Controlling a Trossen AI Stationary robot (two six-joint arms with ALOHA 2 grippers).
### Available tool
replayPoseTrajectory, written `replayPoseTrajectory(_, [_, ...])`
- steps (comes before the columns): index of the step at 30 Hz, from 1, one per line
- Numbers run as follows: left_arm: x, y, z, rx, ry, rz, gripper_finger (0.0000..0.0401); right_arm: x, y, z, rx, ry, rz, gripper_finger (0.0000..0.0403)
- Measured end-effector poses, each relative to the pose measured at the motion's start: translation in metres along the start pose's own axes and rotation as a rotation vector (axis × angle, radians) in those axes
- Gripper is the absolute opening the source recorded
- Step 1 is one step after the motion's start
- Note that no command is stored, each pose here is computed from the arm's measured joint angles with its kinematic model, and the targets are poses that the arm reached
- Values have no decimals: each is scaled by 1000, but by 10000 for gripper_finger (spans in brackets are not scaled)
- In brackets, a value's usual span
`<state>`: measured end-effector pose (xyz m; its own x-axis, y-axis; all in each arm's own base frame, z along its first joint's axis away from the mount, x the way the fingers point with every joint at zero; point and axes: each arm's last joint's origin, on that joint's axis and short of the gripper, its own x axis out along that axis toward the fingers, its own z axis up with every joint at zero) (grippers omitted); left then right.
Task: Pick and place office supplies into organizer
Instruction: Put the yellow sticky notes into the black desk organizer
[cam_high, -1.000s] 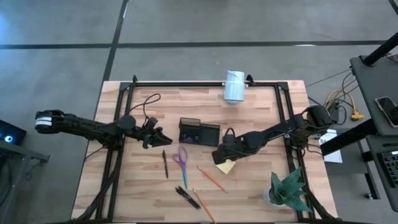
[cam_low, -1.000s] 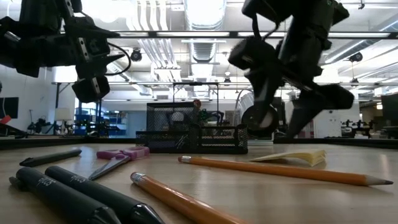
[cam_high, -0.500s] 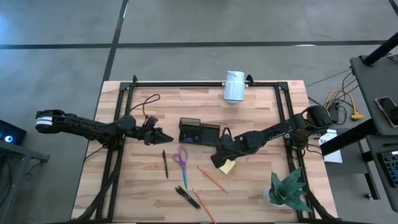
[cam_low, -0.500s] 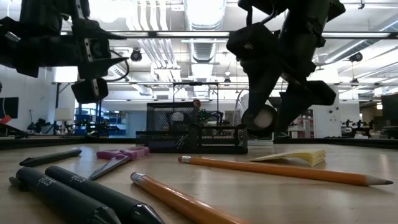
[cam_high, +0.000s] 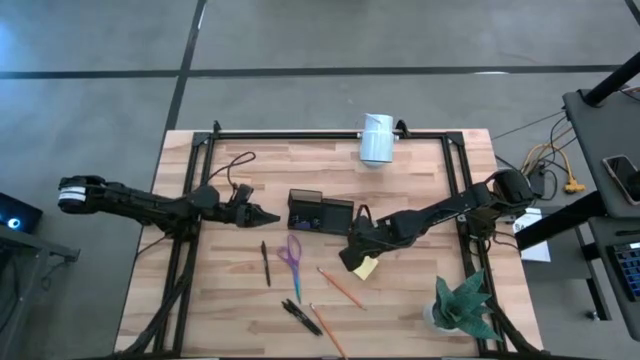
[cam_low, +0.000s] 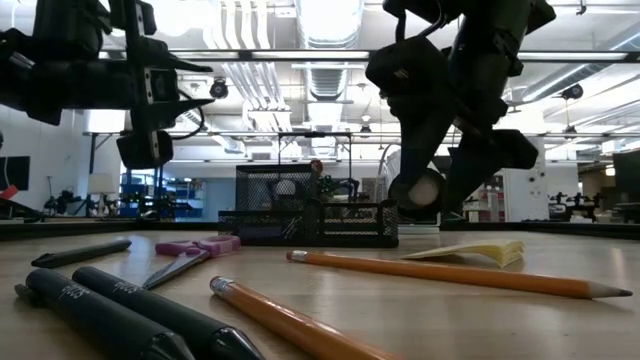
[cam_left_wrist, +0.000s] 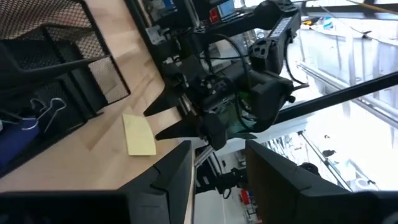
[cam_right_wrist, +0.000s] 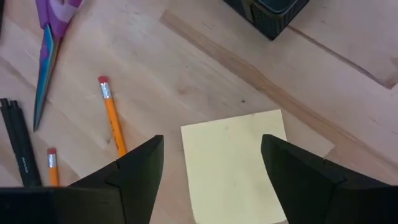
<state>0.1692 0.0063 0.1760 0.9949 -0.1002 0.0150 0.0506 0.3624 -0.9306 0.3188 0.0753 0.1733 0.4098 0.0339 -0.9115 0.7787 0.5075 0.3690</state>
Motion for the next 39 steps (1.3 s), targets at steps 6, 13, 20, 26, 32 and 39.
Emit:
replayPoseTrajectory(6, [1, 3, -1, -4, -3, 24, 132, 0, -1, 2, 3, -65, -20, 261])
replayPoseTrajectory(13, [3, 6, -2, -6, 5, 40, 132, -1, -1, 7, 43, -122, -33, 260])
replayPoseTrajectory(20, [6, 1, 5, -39, -147, -21, 132, -1, -3, 13, 81, -157, -37, 260])
replayPoseTrajectory(26, [17, -2, 9, -14, -164, -22, 132, -1, -4, 17, 142, -163, -33, 260])
replayPoseTrajectory(32, [23, 1, 9, -16, -153, -16, 132, -1, -5, 20, 183, -167, -32, 260])
replayPoseTrajectory(39, [23, 2, 12, -15, -154, -22, 132, -1, -4, 20, 181, -169, -25, 260])
